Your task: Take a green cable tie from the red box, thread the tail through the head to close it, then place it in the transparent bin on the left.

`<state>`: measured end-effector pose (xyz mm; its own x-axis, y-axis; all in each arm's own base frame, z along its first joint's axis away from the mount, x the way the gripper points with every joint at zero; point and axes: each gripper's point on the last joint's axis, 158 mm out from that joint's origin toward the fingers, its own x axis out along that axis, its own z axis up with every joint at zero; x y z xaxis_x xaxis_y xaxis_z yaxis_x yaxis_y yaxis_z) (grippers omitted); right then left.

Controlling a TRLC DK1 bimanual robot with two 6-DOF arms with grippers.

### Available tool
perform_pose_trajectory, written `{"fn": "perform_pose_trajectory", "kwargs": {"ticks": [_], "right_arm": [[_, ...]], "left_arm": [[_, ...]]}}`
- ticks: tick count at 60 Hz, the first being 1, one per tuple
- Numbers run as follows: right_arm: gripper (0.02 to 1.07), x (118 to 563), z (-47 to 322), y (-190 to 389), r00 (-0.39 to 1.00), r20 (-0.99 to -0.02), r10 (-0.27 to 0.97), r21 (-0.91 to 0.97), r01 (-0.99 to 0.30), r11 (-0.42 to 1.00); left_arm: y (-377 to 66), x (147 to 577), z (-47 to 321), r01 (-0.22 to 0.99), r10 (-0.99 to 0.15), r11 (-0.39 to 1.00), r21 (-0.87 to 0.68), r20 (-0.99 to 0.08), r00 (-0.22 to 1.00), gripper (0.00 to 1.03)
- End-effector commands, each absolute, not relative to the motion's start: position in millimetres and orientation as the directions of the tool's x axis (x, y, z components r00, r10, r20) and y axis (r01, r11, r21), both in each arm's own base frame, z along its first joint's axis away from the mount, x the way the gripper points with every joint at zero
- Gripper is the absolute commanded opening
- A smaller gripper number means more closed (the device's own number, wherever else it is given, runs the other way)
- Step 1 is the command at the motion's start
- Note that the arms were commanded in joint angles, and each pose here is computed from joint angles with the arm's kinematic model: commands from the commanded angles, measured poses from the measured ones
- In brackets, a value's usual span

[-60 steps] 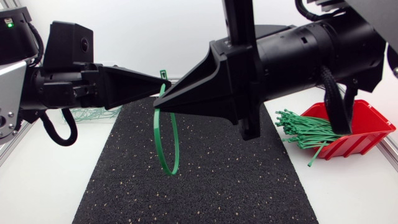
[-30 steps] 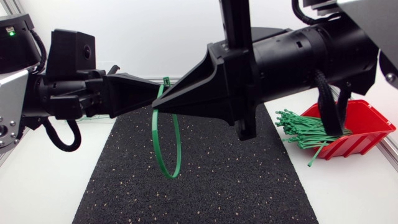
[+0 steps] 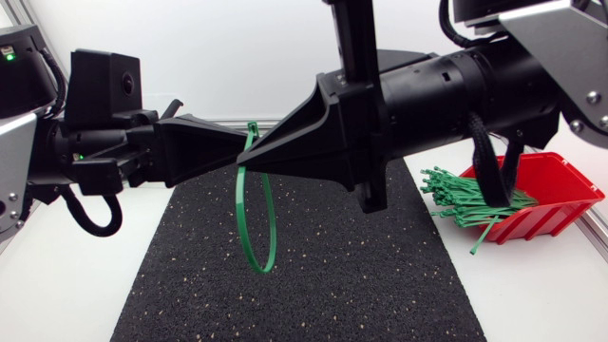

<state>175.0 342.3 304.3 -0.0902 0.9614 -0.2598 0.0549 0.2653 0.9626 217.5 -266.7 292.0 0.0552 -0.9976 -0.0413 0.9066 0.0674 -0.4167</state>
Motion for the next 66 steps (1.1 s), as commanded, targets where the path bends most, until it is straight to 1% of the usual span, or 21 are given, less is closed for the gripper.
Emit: {"fn": "perform_pose_trajectory", "kwargs": {"ticks": [1, 23, 66], "right_arm": [[0.08, 176.0, 295.3, 339.5, -0.089, -0.263, 0.961, 0.958, 0.096, 0.271], [0.08, 172.6, 304.3, 335.3, -0.08, -0.245, 0.966, 0.965, 0.072, 0.251], [0.08, 184.1, 295.2, 334.2, -0.058, -0.246, 0.967, 0.964, 0.092, 0.251]], "left_arm": [[-267.3, 209.7, 287.6, 0.918, -0.998, 0.056, -0.393, -0.04, 0.044, 0.03], [-270.3, 206.4, 284.1, 0.915, -0.998, 0.049, -0.401, -0.044, 0.034, 0.03], [-274.0, 200.8, 284.5, 0.898, -0.999, 0.041, -0.439, -0.048, 0.022, 0.03]]}}
